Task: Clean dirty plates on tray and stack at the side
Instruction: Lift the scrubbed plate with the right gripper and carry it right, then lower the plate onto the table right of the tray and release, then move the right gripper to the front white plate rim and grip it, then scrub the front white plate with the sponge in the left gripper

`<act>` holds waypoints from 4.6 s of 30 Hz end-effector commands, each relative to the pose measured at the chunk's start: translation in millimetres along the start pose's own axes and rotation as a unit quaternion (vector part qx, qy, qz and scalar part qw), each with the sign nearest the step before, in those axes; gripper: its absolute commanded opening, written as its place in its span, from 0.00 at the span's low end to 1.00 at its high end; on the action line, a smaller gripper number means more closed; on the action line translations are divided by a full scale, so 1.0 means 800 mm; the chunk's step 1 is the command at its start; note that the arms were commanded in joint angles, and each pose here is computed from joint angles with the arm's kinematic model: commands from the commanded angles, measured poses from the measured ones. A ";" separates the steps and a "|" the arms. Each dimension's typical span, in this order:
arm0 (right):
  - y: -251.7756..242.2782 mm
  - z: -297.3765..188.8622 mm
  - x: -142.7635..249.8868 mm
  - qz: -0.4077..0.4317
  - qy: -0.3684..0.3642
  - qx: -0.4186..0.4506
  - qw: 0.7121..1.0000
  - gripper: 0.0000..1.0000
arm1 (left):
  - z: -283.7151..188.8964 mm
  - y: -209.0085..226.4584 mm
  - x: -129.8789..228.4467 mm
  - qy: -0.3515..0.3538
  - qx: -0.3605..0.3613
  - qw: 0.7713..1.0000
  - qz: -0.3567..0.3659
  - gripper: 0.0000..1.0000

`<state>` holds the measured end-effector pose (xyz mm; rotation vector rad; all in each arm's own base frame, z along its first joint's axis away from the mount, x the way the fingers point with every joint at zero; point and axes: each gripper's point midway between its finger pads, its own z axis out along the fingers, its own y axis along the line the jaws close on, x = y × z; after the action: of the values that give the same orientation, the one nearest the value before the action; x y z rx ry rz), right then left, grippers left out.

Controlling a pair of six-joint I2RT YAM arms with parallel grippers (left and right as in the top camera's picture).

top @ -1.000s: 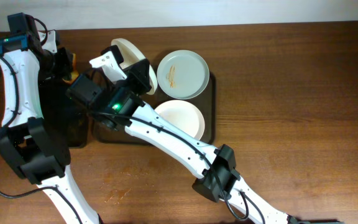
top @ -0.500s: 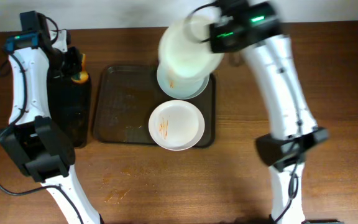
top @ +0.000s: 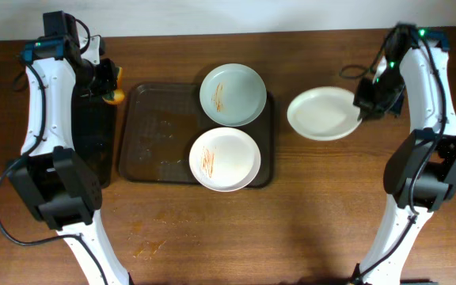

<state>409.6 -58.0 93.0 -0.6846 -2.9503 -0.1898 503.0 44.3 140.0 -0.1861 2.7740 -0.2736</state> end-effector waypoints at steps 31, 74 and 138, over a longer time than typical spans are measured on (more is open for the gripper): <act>0.199 0.118 0.131 -0.192 0.038 0.001 0.981 0.46 | -0.005 -0.007 -0.012 -0.019 -0.014 1.000 0.009 0.01; 0.231 0.038 0.117 -0.245 0.018 -0.081 0.966 0.56 | -0.005 -0.007 -0.013 -0.020 -0.014 1.000 0.009 0.01; 0.418 0.178 0.190 -0.180 -0.057 -0.143 0.972 0.04 | 0.089 -0.094 0.138 0.165 0.008 0.982 0.096 0.01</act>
<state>406.6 327.8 10.2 -0.1583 -3.1707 -0.6365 449.7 -38.3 77.3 0.0462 3.0368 -0.2888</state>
